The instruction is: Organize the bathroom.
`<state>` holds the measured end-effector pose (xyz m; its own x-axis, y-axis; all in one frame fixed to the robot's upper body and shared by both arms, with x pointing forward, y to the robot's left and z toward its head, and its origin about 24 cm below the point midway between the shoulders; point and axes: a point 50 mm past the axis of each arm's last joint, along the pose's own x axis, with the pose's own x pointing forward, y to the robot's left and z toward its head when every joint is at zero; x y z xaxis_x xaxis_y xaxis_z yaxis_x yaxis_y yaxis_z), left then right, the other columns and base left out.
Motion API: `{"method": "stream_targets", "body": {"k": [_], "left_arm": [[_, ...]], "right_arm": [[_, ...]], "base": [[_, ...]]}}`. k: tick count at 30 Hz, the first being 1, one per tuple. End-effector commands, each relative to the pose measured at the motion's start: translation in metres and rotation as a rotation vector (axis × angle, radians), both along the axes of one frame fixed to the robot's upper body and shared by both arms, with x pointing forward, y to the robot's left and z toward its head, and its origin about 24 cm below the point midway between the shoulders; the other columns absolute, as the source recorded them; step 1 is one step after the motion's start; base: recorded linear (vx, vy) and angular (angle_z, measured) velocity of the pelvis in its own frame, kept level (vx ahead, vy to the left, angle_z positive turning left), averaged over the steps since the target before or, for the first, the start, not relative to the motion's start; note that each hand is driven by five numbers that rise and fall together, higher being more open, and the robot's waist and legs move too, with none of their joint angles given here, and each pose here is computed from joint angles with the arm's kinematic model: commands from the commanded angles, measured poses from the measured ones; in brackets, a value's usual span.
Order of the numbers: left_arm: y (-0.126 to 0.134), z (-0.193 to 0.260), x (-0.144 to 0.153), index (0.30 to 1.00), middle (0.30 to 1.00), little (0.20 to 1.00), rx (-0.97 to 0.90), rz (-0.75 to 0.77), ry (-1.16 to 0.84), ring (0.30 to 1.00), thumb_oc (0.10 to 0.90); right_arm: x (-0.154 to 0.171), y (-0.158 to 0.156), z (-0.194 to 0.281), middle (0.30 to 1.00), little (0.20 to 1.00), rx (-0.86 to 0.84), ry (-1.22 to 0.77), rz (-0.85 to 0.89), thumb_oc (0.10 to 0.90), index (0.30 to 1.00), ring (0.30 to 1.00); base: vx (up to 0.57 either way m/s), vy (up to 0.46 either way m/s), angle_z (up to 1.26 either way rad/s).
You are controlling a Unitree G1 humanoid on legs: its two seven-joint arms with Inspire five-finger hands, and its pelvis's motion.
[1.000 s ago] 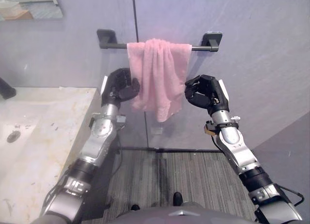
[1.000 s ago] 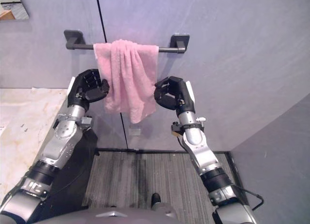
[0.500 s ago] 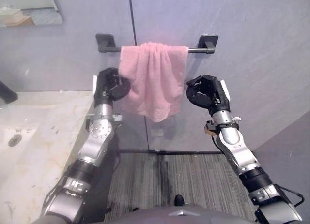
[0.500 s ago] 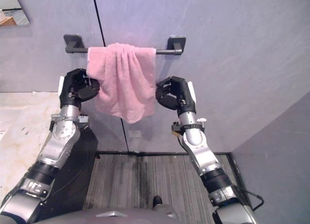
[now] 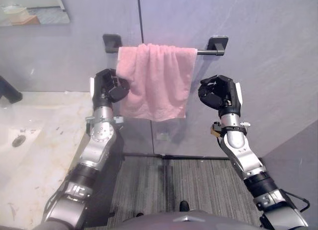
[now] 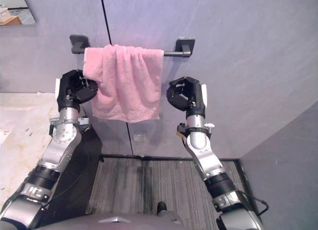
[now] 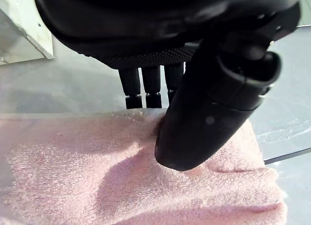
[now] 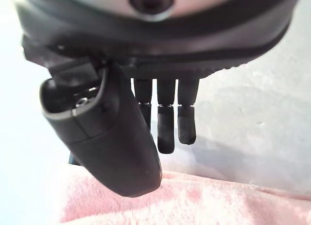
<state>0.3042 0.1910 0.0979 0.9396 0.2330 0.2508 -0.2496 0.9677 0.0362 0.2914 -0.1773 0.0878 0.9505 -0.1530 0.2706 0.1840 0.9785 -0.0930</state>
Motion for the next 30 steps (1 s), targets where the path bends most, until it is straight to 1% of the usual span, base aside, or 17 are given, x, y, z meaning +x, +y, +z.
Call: {"method": "stream_targets", "body": {"k": [1, 5, 9, 10, 12, 13, 18, 20, 21, 22, 23, 25, 26, 29, 30], "left_arm": [[0.011, 0.031, 0.002, 0.300, 0.300, 0.300, 0.050, 0.045, -0.206, 0.300, 0.400], [0.009, 0.029, 0.001, 0.302, 0.302, 0.302, 0.062, 0.028, -0.196, 0.302, 0.402], [0.009, 0.028, 0.001, 0.371, 0.371, 0.371, 0.060, 0.027, -0.191, 0.371, 0.447], [0.009, 0.028, 0.001, 0.371, 0.371, 0.371, 0.060, 0.027, -0.191, 0.371, 0.447], [0.009, 0.027, 0.001, 0.411, 0.411, 0.411, 0.059, 0.031, -0.191, 0.411, 0.474], [0.009, 0.026, 0.001, 0.415, 0.415, 0.415, 0.058, 0.032, -0.190, 0.415, 0.477], [0.009, 0.028, 0.003, 0.392, 0.392, 0.392, 0.057, 0.032, -0.189, 0.392, 0.461], [0.010, 0.027, 0.002, 0.394, 0.394, 0.394, 0.057, 0.031, -0.187, 0.394, 0.463], [0.009, 0.027, 0.003, 0.366, 0.366, 0.366, 0.059, 0.023, -0.183, 0.366, 0.444], [0.009, 0.027, 0.003, 0.366, 0.366, 0.366, 0.059, 0.022, -0.183, 0.366, 0.444], [0.009, 0.026, 0.004, 0.347, 0.347, 0.347, 0.061, 0.017, -0.179, 0.347, 0.431], [0.010, 0.026, 0.004, 0.352, 0.352, 0.352, 0.062, 0.017, -0.177, 0.352, 0.435], [0.011, 0.026, 0.004, 0.352, 0.352, 0.352, 0.064, 0.016, -0.175, 0.352, 0.435], [0.012, 0.025, 0.003, 0.340, 0.340, 0.340, 0.068, 0.013, -0.172, 0.340, 0.427], [0.012, 0.025, 0.003, 0.324, 0.324, 0.324, 0.073, 0.013, -0.171, 0.324, 0.416]], "right_arm": [[0.007, -0.007, 0.032, 0.300, 0.300, 0.084, -0.187, -0.129, 0.400, 0.300, 0.300], [0.006, -0.008, 0.029, 0.300, 0.300, 0.123, -0.182, -0.193, 0.400, 0.300, 0.300], [0.006, -0.007, 0.029, 0.300, 0.300, 0.135, -0.188, -0.219, 0.400, 0.300, 0.300], [0.006, -0.007, 0.029, 0.300, 0.300, 0.135, -0.188, -0.219, 0.400, 0.300, 0.300], [0.006, -0.007, 0.030, 0.300, 0.300, 0.142, -0.194, -0.241, 0.400, 0.300, 0.300], [0.007, -0.007, 0.031, 0.300, 0.300, 0.141, -0.197, -0.249, 0.400, 0.300, 0.300], [0.008, -0.007, 0.033, 0.300, 0.300, 0.133, -0.206, -0.261, 0.400, 0.300, 0.300], [0.008, -0.008, 0.034, 0.300, 0.300, 0.128, -0.215, -0.264, 0.400, 0.300, 0.300], [0.009, -0.005, 0.039, 0.300, 0.300, 0.102, -0.233, -0.212, 0.400, 0.300, 0.300], [0.010, -0.005, 0.040, 0.307, 0.307, 0.100, -0.235, -0.207, 0.405, 0.307, 0.307], [0.012, 0.002, 0.043, 0.900, 0.900, 0.063, -0.240, -0.125, 0.800, 0.900, 0.900], [0.012, 0.004, 0.046, 0.900, 0.900, 0.037, -0.251, -0.100, 0.800, 0.900, 0.900], [0.012, 0.007, 0.050, 0.900, 0.900, 0.001, -0.246, -0.035, 0.800, 0.900, 0.900], [0.011, 0.006, 0.057, 0.900, 0.900, -0.036, -0.266, -0.006, 0.800, 0.900, 0.900], [0.011, 0.005, 0.062, 0.900, 0.900, -0.054, -0.287, 0.000, 0.800, 0.900, 0.900]], "base": [[0.00, -0.013, -0.03], [0.00, -0.003, -0.01], [0.00, 0.000, 0.00], [0.00, 0.000, 0.00], [0.00, 0.000, 0.00], [0.00, 0.000, 0.00], [0.00, 0.000, 0.00], [0.00, 0.000, 0.00], [0.00, 0.000, 0.00], [0.00, 0.000, 0.00], [0.00, 0.000, 0.00], [0.00, 0.000, 0.00], [0.00, 0.000, 0.00], [0.00, 0.000, 0.00], [0.00, 0.000, 0.00]]}}
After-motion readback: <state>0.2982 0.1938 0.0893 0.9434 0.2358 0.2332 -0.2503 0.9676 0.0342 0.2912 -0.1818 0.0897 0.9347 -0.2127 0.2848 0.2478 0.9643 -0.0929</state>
